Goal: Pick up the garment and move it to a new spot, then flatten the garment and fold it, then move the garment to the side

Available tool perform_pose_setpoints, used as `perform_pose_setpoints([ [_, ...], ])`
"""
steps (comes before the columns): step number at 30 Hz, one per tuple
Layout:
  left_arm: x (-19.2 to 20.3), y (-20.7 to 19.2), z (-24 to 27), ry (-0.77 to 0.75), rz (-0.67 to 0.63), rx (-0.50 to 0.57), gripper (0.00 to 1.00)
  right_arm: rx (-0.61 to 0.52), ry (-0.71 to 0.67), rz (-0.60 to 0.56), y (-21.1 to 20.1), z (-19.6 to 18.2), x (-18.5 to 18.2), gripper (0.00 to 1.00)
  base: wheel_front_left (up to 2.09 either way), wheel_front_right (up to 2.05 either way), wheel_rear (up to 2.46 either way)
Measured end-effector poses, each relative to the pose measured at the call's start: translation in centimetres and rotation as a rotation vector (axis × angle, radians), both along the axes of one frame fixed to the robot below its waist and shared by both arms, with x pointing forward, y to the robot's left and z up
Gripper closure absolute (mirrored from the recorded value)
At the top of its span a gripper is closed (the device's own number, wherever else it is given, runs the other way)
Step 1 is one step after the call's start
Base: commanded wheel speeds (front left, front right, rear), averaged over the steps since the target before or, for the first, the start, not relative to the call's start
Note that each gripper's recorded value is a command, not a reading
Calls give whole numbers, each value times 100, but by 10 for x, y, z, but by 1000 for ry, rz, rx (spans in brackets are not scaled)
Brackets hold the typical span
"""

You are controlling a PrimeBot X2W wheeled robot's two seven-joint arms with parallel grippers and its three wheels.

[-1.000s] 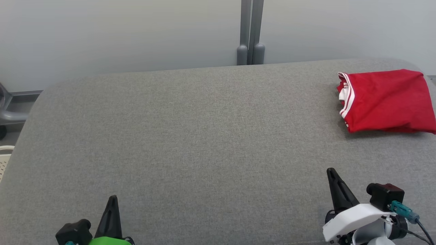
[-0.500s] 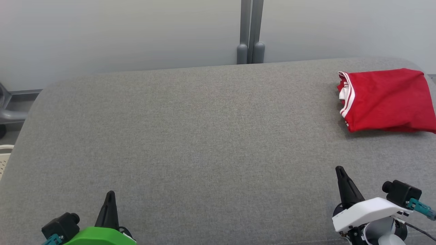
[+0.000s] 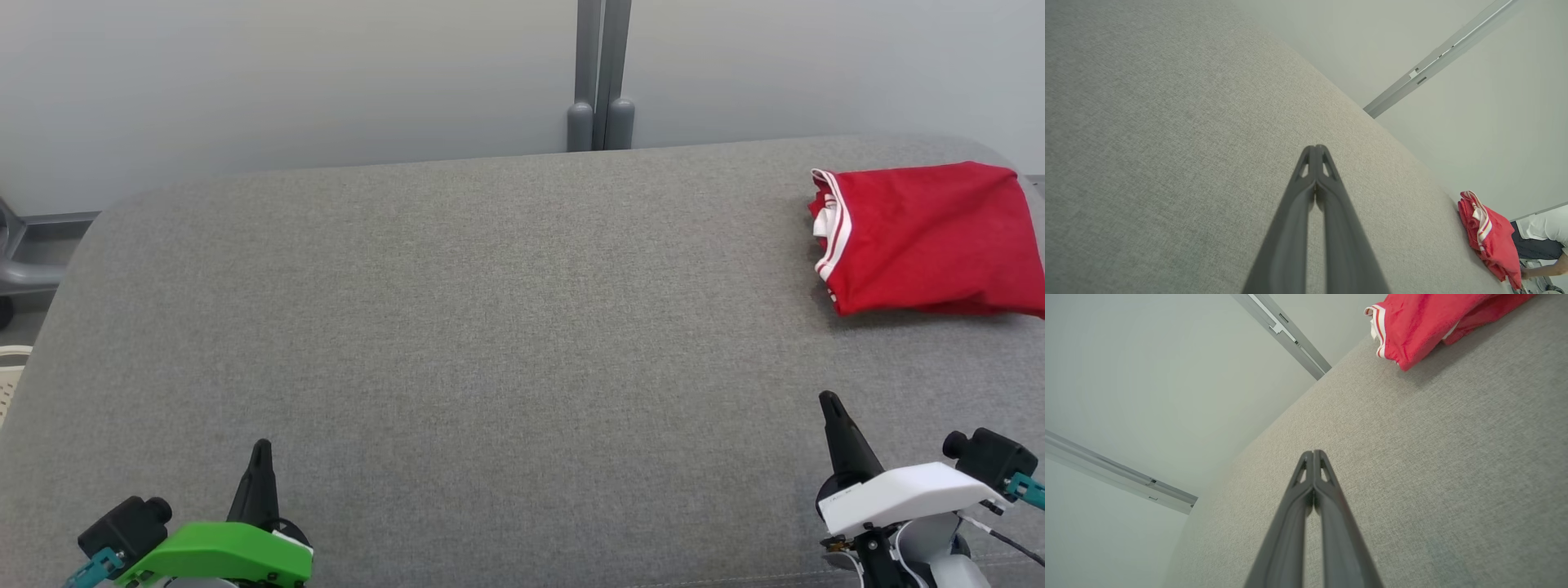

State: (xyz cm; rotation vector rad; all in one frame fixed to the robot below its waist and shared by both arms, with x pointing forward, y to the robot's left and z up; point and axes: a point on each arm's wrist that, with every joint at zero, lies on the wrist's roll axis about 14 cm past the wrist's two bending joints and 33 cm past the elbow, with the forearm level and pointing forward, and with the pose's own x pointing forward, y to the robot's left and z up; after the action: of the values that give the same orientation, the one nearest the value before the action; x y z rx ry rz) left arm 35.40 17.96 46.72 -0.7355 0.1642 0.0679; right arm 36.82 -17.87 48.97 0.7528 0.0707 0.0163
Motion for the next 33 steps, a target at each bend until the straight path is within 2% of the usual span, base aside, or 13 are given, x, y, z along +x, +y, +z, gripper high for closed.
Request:
perform_pose_setpoints([
  [7,5,-1,2,2,13,-111,100,100,4,-18,-6,2,4,100,0,0,0],
  [33,19,-1,13,-31,32,-389,100,380,12,-55,-19,4,9,100,0,0,0],
])
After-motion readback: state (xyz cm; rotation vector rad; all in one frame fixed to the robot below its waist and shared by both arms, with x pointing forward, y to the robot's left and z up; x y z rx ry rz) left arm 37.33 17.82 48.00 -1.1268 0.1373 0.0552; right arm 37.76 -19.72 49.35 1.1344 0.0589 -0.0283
